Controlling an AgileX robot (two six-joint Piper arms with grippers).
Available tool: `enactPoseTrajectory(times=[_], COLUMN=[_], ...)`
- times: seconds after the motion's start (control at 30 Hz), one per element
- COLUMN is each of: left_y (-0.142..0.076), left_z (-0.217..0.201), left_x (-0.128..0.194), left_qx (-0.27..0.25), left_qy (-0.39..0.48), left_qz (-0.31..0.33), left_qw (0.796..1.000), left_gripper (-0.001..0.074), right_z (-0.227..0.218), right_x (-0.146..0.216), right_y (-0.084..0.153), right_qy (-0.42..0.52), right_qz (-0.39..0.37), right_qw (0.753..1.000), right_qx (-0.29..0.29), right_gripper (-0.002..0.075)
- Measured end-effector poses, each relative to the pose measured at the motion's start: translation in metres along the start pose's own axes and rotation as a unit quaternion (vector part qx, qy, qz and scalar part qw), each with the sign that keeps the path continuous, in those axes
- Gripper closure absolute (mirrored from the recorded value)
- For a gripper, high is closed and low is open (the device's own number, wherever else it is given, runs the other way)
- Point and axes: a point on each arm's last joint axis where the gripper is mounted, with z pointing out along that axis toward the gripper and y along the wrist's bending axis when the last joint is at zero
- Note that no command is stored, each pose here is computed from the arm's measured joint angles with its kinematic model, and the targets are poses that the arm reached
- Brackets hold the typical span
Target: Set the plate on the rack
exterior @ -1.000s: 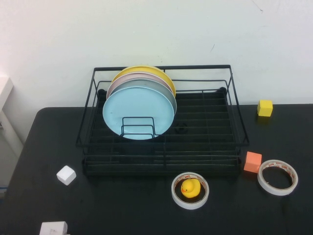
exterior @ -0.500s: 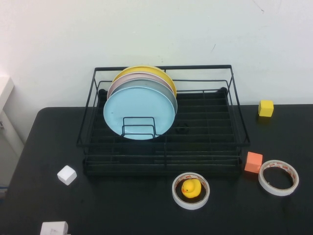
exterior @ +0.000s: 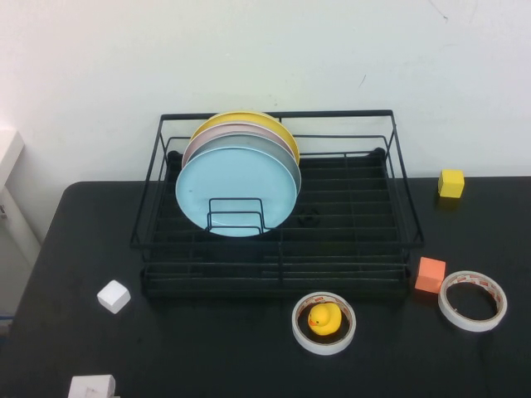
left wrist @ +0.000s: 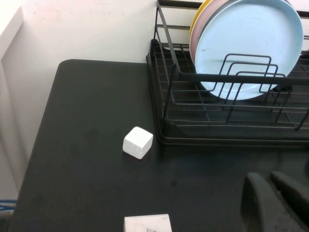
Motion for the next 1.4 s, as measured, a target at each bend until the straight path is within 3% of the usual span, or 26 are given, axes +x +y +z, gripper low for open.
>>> enactPoseTrajectory(times=[0.4, 1.4], left_y=[-0.0001, -0.0001], left_z=[-0.0002, -0.0002], left_x=[-0.0004, -0.0004], left_qx=[0.000, 0.000], left_qy=[-0.001, 0.000], left_qz=[0.000, 0.001], left_qw=[1.000, 1.000], left_gripper=[0.0737, 0.0736], right_z=[-0.0005, -0.0007], right_x=[0.0008, 0.0006], right_y=[-0.0018, -0.0020], right_qy=[0.009, 0.010], right_qz=[0.060, 0.061], right_qw=[0.998, 0.998], right_qx=[0.009, 0.010], right_gripper=[0.0726, 0.0726])
